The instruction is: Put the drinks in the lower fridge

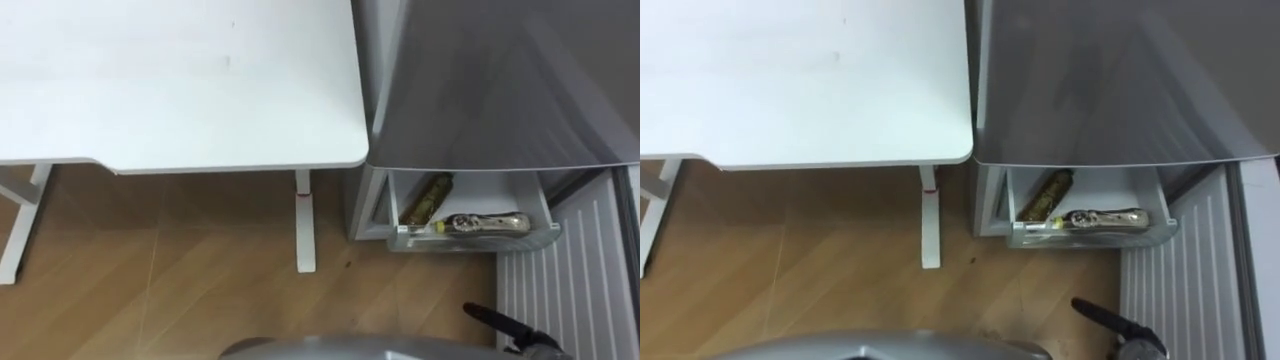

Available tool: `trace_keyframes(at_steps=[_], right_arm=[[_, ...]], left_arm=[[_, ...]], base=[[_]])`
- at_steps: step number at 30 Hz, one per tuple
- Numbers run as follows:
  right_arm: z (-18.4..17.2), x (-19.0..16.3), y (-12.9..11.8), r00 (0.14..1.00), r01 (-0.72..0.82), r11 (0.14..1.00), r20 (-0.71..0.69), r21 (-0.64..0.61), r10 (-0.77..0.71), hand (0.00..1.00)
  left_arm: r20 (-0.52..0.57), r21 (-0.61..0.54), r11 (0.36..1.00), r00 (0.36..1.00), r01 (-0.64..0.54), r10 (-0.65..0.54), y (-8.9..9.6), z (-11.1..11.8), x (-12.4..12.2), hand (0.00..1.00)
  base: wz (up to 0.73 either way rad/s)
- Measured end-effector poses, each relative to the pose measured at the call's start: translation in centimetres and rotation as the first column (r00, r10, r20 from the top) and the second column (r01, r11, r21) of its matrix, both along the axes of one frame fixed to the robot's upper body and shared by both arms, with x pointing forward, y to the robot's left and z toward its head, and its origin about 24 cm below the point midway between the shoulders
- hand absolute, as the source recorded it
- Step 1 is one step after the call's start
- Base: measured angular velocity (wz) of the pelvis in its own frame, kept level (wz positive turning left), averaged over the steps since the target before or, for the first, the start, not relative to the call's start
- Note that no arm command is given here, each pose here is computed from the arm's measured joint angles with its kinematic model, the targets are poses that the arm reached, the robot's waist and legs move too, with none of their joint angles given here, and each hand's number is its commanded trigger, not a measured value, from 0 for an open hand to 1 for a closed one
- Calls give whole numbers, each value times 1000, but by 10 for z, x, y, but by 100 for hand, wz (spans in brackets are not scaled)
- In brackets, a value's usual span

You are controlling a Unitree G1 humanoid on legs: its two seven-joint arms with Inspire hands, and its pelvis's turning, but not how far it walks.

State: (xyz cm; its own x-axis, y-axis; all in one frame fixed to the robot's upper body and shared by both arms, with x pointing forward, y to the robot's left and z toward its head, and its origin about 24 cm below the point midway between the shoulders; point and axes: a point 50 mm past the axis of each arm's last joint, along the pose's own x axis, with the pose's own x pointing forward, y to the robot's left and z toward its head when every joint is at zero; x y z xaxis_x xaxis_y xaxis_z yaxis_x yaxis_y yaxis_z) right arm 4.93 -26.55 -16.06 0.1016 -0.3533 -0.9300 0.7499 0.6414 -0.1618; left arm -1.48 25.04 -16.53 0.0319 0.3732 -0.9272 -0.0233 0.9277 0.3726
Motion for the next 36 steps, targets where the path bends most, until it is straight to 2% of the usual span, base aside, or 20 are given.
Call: trace_keyframes(at_steps=[7, 14, 17, 22, 29, 36], right_arm=[[-1, -12, -2, 967, 251, 967, 21, 32, -252, 0], [-2, -18, 2, 840, 524, 842, 82, 132, -536, 0], [-2, -17, 3, 782, 594, 787, 111, 170, -614, 0], [-2, -18, 1, 725, 643, 739, 151, 203, -672, 0], [-1, -21, 0, 712, 647, 731, 173, 215, -681, 0], [-1, -15, 1, 681, 662, 708, 198, 247, -705, 0]], left_arm=[[2, 11, 1000, 1000, -3, 3, -3, -1, 0, 0], [-4, -2, 1000, 1000, -6, 6, -3, 0, -4, 0], [-6, -25, 1000, 1000, -5, 5, -4, -1, -6, 0], [-12, -41, 999, 1000, -12, 12, -5, -1, -10, 0], [-13, -36, 999, 999, -36, 36, -3, 0, -13, 0], [17, -40, 999, 1000, -13, 14, -4, -1, -3, 0]], base=[[-1], [-6], [-2], [0], [0], [4]])
